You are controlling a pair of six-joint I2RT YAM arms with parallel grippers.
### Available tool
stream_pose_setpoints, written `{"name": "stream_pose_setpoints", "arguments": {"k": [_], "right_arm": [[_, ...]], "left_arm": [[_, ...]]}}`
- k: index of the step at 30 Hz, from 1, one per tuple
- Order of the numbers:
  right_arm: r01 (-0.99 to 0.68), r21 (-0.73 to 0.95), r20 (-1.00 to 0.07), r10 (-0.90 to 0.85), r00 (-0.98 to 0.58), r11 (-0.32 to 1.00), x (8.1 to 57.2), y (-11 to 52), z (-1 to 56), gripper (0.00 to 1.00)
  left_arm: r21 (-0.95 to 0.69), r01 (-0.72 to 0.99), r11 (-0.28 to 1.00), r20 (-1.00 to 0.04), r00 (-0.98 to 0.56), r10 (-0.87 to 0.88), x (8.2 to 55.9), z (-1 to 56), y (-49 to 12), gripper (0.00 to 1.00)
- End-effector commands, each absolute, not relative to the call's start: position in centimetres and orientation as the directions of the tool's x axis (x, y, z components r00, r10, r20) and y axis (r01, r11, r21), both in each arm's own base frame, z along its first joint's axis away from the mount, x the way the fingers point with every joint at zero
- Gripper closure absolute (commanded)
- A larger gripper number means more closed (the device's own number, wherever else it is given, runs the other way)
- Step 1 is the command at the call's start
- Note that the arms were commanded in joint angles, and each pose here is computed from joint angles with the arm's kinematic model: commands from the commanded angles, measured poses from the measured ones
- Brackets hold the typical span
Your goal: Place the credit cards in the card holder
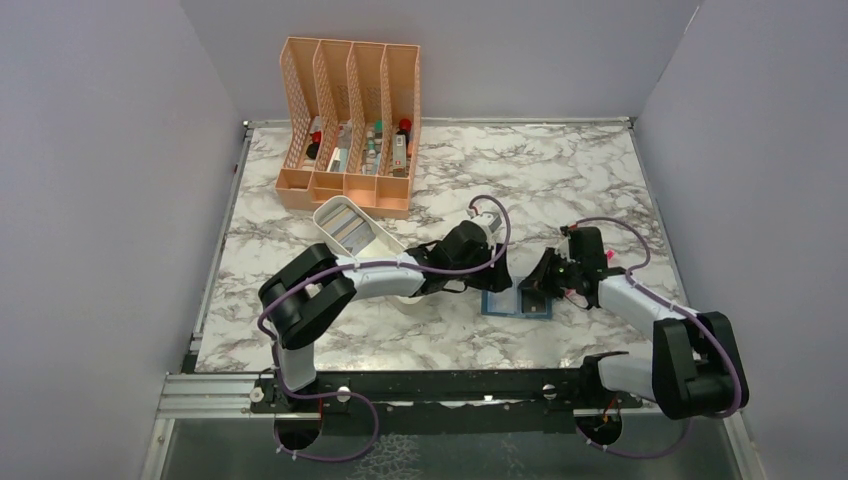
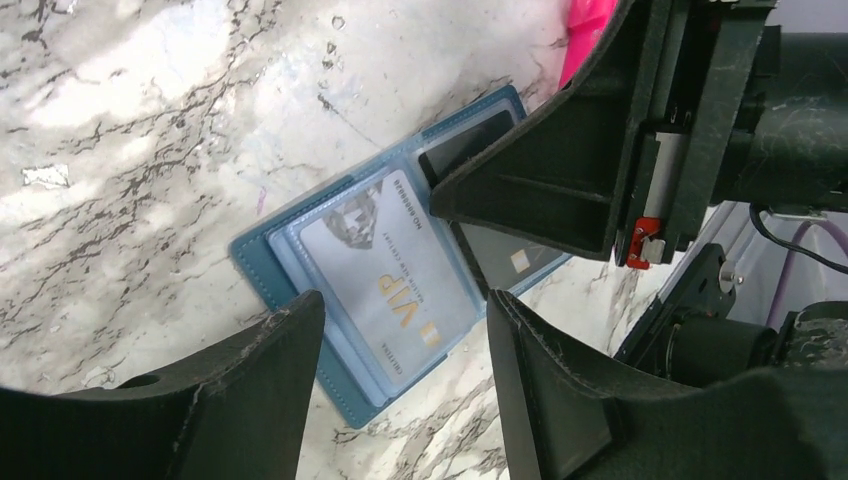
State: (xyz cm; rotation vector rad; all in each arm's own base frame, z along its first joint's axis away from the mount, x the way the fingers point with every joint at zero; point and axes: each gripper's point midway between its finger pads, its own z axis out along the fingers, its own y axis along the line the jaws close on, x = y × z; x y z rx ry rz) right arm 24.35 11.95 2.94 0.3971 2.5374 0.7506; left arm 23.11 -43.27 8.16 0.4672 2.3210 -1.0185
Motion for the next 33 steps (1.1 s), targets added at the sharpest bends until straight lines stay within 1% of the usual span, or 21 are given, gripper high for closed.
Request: {"name": "stream_pose_setpoints", "arguments": {"k": [1, 6, 12, 16, 33], "right_arm": [[0.174, 0.521, -0.340, 0.390, -0.856, 0.836, 23.7, 11.1, 0.9, 0.90], [0.191, 0.518, -0.317, 0.394, -0.863, 0.834, 23.0, 11.1, -0.2, 0.90], [0.190, 0.521, -0.316, 0.395, -0.863, 0.832, 23.0, 11.1, -0.3, 0.91], [0.185, 0.527, -0.317, 0.393, -0.863, 0.830, 23.0, 11.3, -0.4, 0.91], [0.169, 0.535, -0.326, 0.387, -0.863, 0.828, 23.0, 11.4, -0.1, 0.91]], "left_arm": [[-0.577, 0.526, 0.625, -0.623, -0.778, 0.080, 22.9, 8.5, -43.4, 0.35], [-0.615, 0.526, 0.587, -0.608, -0.791, 0.070, 22.3, 7.8, -44.0, 0.35], [-0.636, 0.529, 0.561, -0.599, -0.797, 0.073, 22.0, 8.0, -44.4, 0.34], [-0.627, 0.529, 0.572, -0.609, -0.790, 0.063, 22.3, 8.2, -44.3, 0.34], [-0.596, 0.508, 0.621, -0.598, -0.798, 0.079, 22.8, 5.7, -44.0, 0.33]]}}
